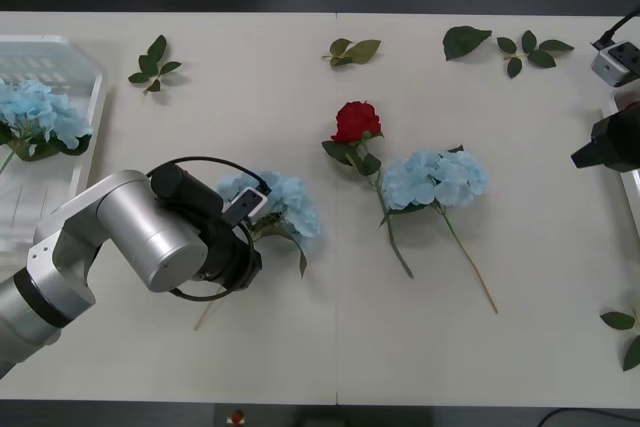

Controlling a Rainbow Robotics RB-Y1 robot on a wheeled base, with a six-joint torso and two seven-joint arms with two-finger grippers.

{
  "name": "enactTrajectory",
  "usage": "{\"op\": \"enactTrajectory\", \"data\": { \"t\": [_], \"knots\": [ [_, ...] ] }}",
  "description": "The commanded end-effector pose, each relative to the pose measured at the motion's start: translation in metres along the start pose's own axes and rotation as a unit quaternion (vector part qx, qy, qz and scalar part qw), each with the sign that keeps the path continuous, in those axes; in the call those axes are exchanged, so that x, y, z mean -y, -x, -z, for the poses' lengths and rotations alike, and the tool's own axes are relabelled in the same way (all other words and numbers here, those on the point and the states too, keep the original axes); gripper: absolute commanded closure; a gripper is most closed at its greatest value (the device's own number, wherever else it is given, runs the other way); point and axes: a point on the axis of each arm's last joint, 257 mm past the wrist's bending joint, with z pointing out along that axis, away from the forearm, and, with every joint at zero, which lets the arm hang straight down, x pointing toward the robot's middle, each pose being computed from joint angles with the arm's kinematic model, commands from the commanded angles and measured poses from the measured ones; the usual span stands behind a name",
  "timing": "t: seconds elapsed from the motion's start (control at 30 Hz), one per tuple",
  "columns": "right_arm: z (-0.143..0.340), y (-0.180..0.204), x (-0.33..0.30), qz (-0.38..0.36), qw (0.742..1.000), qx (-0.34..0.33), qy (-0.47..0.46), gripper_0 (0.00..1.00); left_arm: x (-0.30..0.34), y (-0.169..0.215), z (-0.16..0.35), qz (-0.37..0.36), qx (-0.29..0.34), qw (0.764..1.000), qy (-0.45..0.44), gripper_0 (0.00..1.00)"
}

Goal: Put the red flowers into the right box and the blue flowers into the left box

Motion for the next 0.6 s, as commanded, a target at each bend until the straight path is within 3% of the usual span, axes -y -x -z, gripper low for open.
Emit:
{"op": "enactTrajectory", "data": {
  "t": [0.03, 0.37, 0.6],
  "knots": [
    [0.014, 0.015, -0.017, -0.006, 1.000, 0.022, 0.000, 0.15, -0.018, 0.034, 0.042, -0.003, 0.037, 0.999, 0.030, 1.00],
    [-0.025, 0.025, -0.103, 0.058, 0.996, 0.043, 0.050, 0.15, -0.052, 0.052, 0.145, 0.022, 0.063, 0.995, 0.068, 1.00],
    [-0.059, 0.030, -0.126, 0.065, 0.995, 0.042, 0.059, 0.15, -0.094, 0.057, 0.209, 0.057, 0.085, 0.993, 0.067, 1.00]
  ]
}}
